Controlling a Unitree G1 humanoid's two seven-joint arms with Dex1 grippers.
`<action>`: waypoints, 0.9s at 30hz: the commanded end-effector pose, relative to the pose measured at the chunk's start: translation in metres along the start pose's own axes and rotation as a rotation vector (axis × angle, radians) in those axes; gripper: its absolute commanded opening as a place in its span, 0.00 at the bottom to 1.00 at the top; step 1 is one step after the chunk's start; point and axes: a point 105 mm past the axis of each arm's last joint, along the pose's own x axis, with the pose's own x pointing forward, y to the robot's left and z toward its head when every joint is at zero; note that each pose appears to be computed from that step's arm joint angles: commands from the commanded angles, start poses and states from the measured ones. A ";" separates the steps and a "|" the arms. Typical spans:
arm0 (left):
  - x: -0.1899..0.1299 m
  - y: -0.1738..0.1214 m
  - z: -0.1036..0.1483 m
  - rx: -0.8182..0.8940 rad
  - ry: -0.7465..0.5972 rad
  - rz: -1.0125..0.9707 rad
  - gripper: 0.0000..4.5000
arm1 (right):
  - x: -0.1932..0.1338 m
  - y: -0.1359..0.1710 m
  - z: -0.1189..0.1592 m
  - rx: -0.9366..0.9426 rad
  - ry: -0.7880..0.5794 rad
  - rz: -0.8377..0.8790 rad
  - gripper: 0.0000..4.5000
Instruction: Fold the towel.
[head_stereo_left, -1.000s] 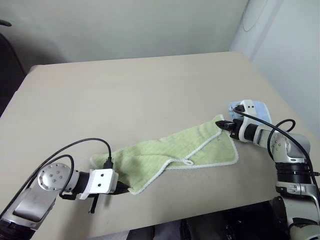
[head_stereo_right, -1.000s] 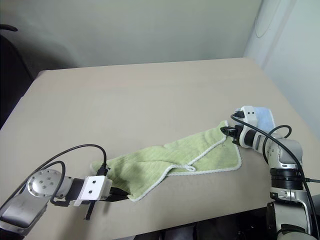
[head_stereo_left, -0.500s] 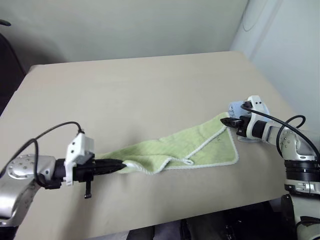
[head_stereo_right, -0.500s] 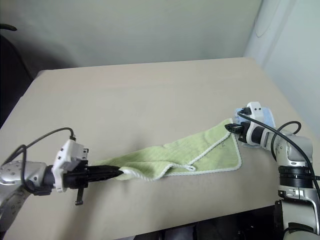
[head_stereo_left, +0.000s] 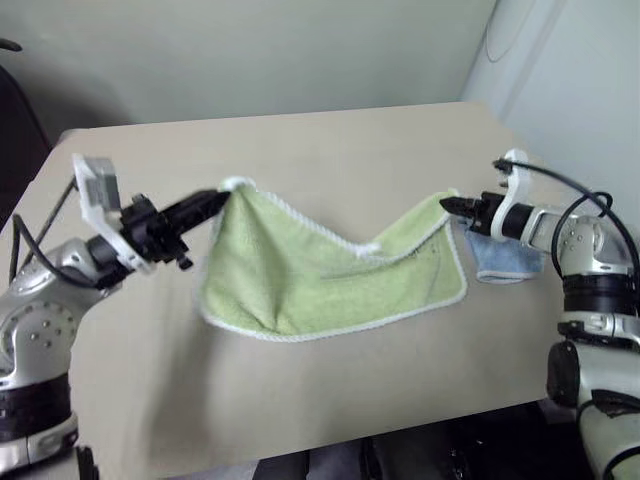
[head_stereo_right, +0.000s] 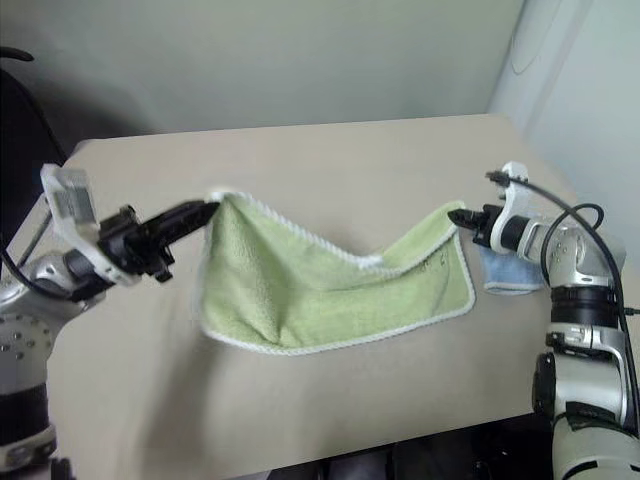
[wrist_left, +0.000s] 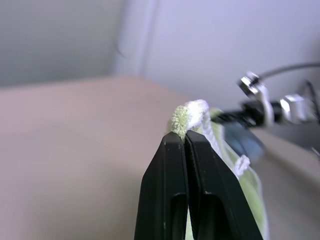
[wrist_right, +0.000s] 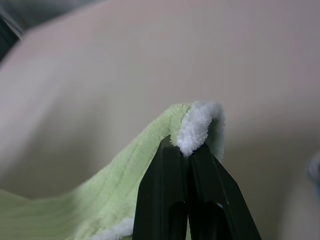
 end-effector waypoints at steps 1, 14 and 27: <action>0.001 0.021 0.030 0.080 -0.108 0.095 0.00 | -0.003 0.011 0.041 -0.050 -0.118 0.034 0.00; -0.002 0.055 0.095 0.191 -0.331 0.214 0.00 | -0.028 0.021 0.127 -0.094 -0.355 0.055 0.00; -0.095 -0.004 -0.004 -0.114 0.071 0.113 0.00 | -0.083 0.027 -0.026 0.098 0.196 0.113 0.00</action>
